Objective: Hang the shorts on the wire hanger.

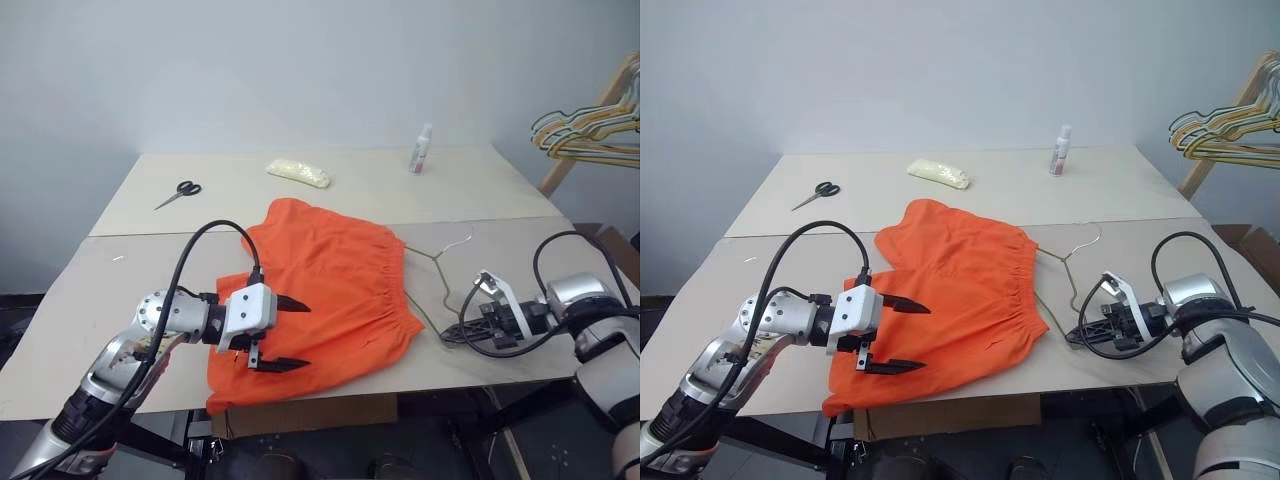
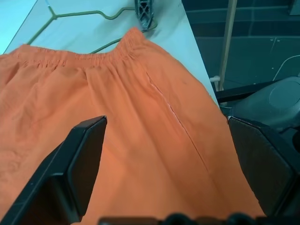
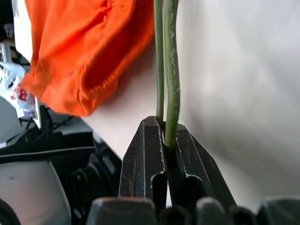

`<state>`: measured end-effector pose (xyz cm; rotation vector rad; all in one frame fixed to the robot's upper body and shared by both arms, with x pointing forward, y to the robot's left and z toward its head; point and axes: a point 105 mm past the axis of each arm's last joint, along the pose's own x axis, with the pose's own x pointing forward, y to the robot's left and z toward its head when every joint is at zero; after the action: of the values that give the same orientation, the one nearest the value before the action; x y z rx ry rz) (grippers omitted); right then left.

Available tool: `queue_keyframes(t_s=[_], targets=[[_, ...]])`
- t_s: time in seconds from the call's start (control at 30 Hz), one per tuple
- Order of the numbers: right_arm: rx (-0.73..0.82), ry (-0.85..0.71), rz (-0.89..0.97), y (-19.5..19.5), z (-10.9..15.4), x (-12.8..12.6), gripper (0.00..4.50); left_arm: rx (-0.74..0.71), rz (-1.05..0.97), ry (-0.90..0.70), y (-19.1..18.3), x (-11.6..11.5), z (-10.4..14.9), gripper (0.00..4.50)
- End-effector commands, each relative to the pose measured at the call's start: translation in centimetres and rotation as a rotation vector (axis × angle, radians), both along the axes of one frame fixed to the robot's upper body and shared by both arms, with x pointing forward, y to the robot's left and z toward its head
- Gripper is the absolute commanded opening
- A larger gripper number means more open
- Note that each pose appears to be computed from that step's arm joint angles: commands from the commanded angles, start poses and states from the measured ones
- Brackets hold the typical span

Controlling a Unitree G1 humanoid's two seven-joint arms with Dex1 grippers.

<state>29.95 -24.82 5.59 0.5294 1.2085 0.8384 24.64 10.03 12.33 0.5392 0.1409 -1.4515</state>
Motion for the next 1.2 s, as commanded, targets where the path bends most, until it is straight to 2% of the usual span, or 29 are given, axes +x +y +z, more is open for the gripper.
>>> queue_keyframes(t_s=[0.03,0.23,0.37,0.47,0.53,0.67,0.8,0.93,1.2], targets=[[0.06,-0.15,0.0,-0.2,3.0,1.8,0.0,-0.006,-0.001,-0.049,0.0,0.1,0.8,4.47],[0.022,-0.296,0.078,-0.6,4.3,2.7,0.0,-0.011,-0.007,-0.043,-0.1,0.0,0.7,4.47],[-0.102,-0.54,0.226,-0.5,4.7,3.8,0.0,-0.003,-0.007,-0.056,-0.2,0.4,0.8,4.47],[-0.15,-0.69,0.284,-0.1,5.3,4.4,0.0,-0.024,0.034,-0.097,-0.2,1.6,1.6,4.47],[-0.165,-0.743,0.298,0.3,5.7,4.7,0.0,-0.055,0.085,-0.154,-0.1,3.1,2.7,4.47],[-0.233,-0.88,0.371,0.9,6.1,5.0,0.0,-0.149,0.178,-0.28,-0.1,6.3,6.5,4.47],[-0.324,-0.96,0.44,1.4,6.1,5.3,0.0,-0.225,0.17,-0.36,0.0,7.9,10.7,4.47],[-0.435,-1.015,0.553,1.9,5.4,5.5,0.0,-0.241,0.178,-0.394,0.7,9.6,12.7,4.47],[-0.47,-1.113,0.606,4.5,6.8,6.1,0.0,-0.123,0.098,-0.384,1.3,11.0,11.9,4.47]])
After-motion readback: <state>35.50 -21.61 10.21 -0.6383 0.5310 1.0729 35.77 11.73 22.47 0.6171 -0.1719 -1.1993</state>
